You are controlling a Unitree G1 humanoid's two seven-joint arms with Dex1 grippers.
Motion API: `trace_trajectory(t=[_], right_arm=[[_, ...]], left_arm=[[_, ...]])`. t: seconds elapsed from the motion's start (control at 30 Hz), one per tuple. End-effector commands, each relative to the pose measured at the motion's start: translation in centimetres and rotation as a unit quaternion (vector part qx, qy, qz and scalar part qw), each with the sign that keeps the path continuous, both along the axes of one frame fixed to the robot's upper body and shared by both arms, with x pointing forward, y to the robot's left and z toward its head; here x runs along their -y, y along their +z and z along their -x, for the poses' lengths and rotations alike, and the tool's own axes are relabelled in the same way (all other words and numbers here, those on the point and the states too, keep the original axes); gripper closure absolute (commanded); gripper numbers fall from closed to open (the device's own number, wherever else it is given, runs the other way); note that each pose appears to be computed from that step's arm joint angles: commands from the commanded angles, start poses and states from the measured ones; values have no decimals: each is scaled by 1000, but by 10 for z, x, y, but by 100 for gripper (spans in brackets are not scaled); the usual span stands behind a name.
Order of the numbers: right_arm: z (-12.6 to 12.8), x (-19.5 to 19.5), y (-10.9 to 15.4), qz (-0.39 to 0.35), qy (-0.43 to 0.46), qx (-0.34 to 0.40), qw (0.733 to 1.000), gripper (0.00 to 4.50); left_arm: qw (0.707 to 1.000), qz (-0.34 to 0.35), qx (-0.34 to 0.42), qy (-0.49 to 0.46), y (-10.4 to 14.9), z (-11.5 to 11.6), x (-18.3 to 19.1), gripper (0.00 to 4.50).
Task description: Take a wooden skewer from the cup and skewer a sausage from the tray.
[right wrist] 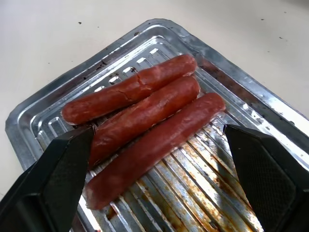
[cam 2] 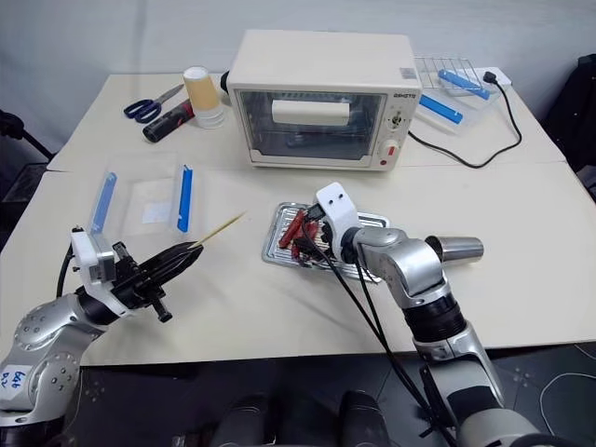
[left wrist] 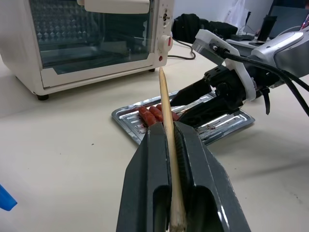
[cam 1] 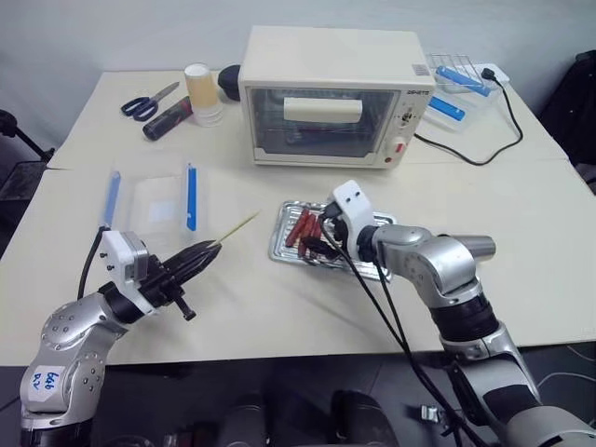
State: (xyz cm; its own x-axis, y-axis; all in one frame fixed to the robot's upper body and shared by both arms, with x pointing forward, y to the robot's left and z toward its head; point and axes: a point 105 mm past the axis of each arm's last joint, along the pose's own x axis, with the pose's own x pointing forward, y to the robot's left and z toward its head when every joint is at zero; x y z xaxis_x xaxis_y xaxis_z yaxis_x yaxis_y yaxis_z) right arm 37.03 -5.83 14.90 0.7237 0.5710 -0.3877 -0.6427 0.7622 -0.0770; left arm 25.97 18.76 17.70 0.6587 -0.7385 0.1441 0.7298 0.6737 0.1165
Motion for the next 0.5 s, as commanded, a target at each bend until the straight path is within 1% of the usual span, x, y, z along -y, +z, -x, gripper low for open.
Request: trace_trajectory(t=[0.03,0.1,0.27,0.37,0.5], right_arm=[[0,5,8,3,1,19,1000,6],[4,8,12,-5,18,17,1000,6],[15,2,27,-55,70,22,996,6],[17,3,30,-82,70,7,994,6],[14,7,26,-75,56,5,996,6]], left_arm=[[1000,3,23,-6,10,6,4,450],[1000,3,24,-4,10,5,3,450],[1000,3,25,-3,10,5,2,450],[1000,3,25,-4,10,4,3,450],[1000,5,24,-9,11,3,6,450]])
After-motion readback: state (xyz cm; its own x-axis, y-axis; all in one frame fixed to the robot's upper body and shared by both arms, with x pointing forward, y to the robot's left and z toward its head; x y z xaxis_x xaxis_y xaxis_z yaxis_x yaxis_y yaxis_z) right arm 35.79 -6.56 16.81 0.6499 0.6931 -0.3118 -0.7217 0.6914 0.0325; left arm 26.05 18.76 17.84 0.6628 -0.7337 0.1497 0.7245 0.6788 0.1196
